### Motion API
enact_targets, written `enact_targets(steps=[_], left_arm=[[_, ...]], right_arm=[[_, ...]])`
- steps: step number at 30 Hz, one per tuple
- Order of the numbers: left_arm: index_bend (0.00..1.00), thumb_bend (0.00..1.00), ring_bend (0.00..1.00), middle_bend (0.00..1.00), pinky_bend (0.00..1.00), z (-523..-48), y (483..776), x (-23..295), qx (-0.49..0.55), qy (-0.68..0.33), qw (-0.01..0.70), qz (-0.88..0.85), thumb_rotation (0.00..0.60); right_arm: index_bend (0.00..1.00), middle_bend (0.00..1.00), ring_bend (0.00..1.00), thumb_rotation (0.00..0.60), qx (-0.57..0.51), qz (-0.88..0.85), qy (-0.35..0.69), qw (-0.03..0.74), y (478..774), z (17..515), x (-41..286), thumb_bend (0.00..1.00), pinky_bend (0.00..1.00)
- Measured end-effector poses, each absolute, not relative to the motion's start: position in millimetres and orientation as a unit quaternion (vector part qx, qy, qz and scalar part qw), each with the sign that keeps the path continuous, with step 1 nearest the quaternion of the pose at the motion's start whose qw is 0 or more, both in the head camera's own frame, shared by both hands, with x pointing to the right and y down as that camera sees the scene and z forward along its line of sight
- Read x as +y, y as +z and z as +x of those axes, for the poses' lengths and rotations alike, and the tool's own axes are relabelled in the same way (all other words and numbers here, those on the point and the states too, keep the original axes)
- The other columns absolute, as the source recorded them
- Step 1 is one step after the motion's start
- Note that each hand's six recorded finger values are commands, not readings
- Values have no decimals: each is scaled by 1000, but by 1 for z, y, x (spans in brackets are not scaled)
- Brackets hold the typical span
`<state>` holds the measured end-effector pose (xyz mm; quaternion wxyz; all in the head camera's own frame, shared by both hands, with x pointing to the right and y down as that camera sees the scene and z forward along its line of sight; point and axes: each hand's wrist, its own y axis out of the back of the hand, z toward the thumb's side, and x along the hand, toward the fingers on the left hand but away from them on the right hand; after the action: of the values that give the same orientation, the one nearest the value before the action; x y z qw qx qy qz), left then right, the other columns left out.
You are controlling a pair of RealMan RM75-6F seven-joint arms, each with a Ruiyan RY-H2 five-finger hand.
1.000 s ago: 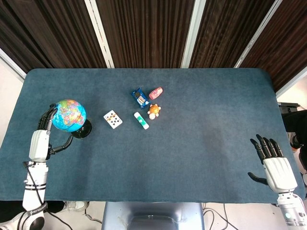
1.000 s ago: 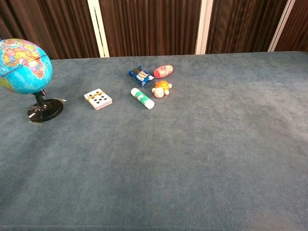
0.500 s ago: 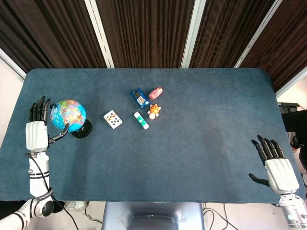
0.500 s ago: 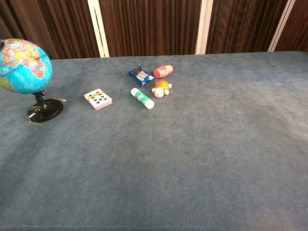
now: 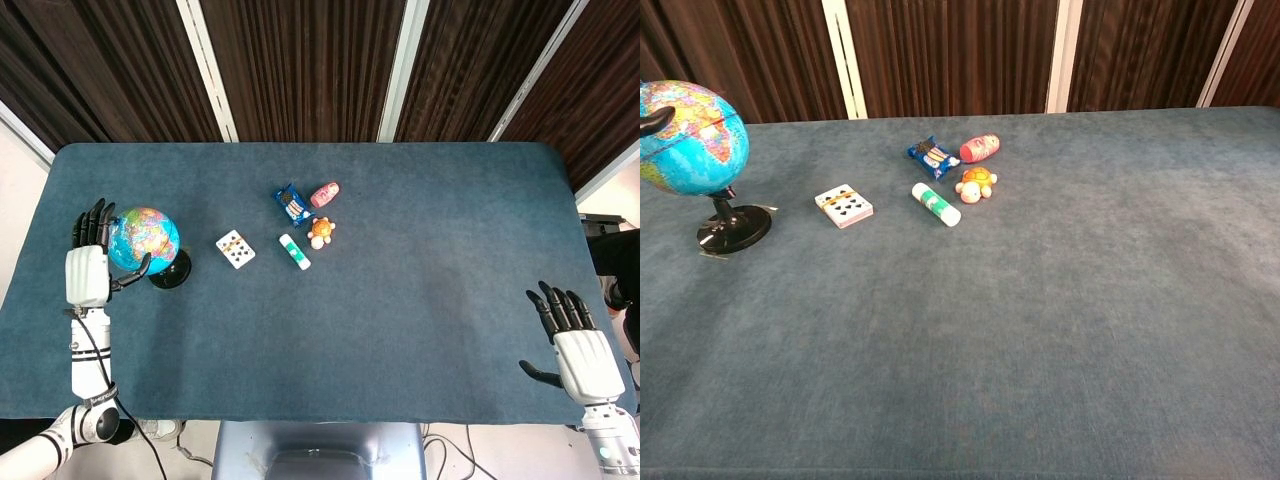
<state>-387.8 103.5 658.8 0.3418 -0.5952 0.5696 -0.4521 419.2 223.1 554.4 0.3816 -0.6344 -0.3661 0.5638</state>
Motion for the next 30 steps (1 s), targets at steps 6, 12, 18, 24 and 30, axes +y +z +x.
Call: enact_targets(steps=[6,12,18,24,30], left_arm=[[0,288,0,0,0,-390,665,100,568,-460,339,-593,428],[0,288,0,0,0,-392,664,100,569,-458,339,-592,447],[0,290,0,0,0,-398,666,101,567,-467,335,-590,468],[0,295,0,0,0,-408,669,105,566,-478,328,-586,470],[0,296,0,0,0,-417,670,107,569,-485,322,-581,474]], right_arm=[[0,0,0,600,-367,-632,565,382,554,420,223,152,0],[0,0,0,600,-366,-631,567,382,555,420,223,152,0],[0,0,0,600,-367,-632,566,383,554,420,224,152,0],[0,0,0,600,-368,-632,565,382,552,420,225,152,0],[0,0,0,600,-365,-633,566,382,554,419,225,152,0]])
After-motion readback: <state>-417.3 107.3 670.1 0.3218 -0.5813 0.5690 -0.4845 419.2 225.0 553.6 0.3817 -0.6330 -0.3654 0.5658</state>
